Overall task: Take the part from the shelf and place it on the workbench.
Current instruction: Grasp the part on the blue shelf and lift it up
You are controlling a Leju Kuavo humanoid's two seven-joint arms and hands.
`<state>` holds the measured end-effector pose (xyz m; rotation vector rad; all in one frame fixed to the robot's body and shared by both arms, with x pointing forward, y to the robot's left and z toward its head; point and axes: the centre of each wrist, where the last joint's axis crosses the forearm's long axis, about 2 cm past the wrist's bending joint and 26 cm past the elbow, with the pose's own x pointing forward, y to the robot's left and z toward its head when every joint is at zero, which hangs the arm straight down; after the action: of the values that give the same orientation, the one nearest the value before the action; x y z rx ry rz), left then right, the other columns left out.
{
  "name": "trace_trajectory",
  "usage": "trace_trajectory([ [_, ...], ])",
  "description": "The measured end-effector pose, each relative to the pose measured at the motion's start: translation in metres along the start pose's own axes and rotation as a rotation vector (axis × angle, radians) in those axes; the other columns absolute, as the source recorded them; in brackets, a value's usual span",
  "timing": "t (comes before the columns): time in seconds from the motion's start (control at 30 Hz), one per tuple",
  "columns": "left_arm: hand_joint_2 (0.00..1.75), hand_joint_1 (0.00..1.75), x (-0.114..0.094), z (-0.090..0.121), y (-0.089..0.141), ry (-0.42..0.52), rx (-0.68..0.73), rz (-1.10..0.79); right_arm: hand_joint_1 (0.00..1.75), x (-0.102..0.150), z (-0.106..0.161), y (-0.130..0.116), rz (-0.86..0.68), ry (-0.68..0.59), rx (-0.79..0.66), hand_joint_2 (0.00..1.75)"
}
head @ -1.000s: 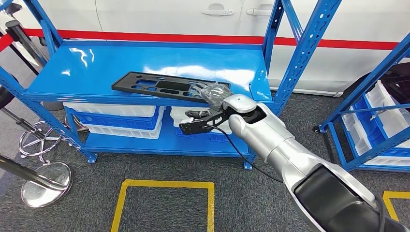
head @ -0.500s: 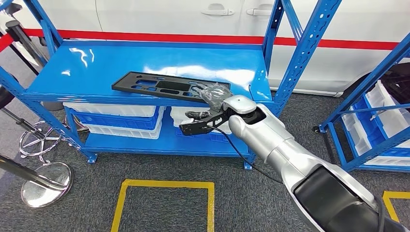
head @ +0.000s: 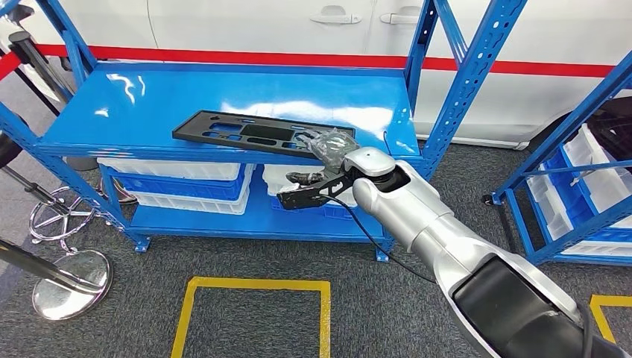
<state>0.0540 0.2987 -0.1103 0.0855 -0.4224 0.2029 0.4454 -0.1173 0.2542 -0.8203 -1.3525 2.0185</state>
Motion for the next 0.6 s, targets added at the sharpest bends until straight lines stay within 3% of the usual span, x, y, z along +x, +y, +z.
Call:
trace_trajectory([
  [0.6, 0.00, 0.00, 0.0006, -0.0003, 0.0021, -0.004, 0.004, -0.002, 0.00, 0.0033, -0.0011, -0.0016, 0.001, -0.007, -0.003, 0.00],
])
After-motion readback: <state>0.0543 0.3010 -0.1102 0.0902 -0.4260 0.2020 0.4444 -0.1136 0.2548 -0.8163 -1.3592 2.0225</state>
